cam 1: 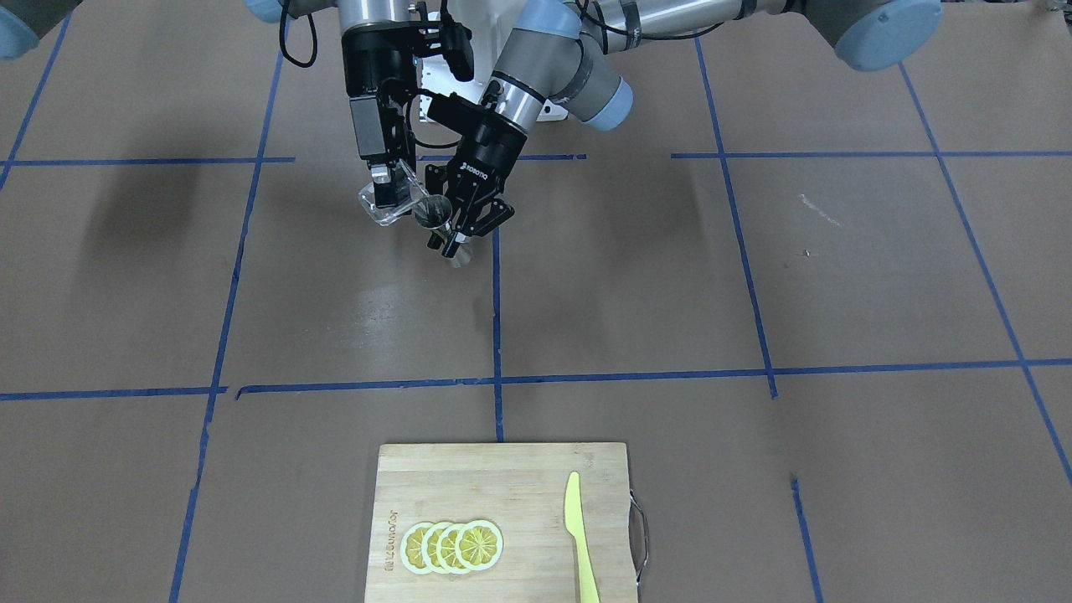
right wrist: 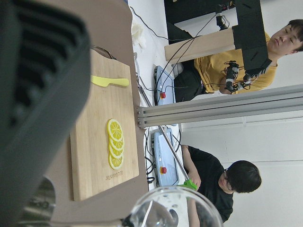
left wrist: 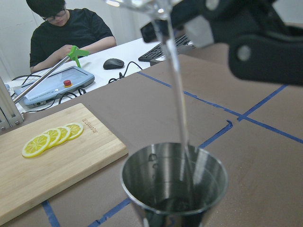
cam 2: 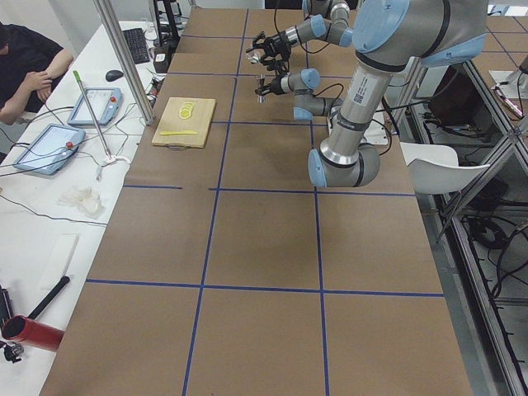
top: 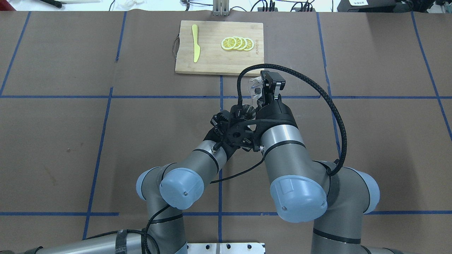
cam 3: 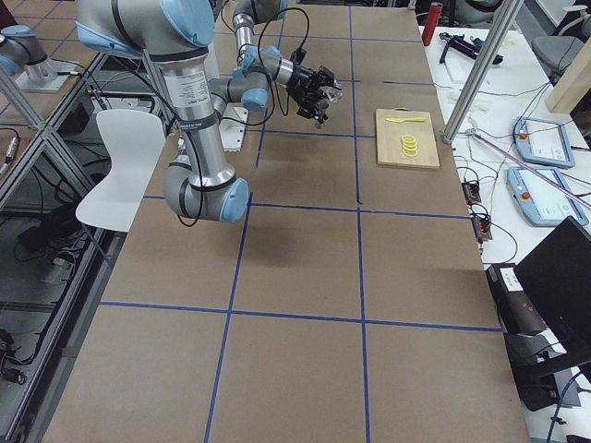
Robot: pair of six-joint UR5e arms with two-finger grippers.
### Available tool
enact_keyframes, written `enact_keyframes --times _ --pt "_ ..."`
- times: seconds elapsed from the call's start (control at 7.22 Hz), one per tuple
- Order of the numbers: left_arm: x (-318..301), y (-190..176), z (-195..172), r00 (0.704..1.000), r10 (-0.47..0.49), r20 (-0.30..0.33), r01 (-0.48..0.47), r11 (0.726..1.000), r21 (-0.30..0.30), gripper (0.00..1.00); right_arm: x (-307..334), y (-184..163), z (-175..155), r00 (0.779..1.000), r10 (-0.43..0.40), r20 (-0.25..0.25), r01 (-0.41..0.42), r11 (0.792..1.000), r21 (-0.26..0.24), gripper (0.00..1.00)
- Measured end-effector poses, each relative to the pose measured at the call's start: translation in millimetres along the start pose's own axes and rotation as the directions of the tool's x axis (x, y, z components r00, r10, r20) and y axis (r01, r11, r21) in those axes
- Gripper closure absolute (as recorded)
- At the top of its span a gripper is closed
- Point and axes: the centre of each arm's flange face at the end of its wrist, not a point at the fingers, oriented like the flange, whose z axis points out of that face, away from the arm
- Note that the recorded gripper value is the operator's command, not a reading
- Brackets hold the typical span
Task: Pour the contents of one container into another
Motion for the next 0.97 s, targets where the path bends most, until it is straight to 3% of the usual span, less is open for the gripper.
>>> enact_keyframes --times 0.97 --pt "0.0 1.9 1.2 1.000 0.002 0.000 -0.002 1.000 -0.004 1.00 1.8 -5.4 2.7 0.999 -0.032 -0.038 0.031 0.999 -0.013 1.00"
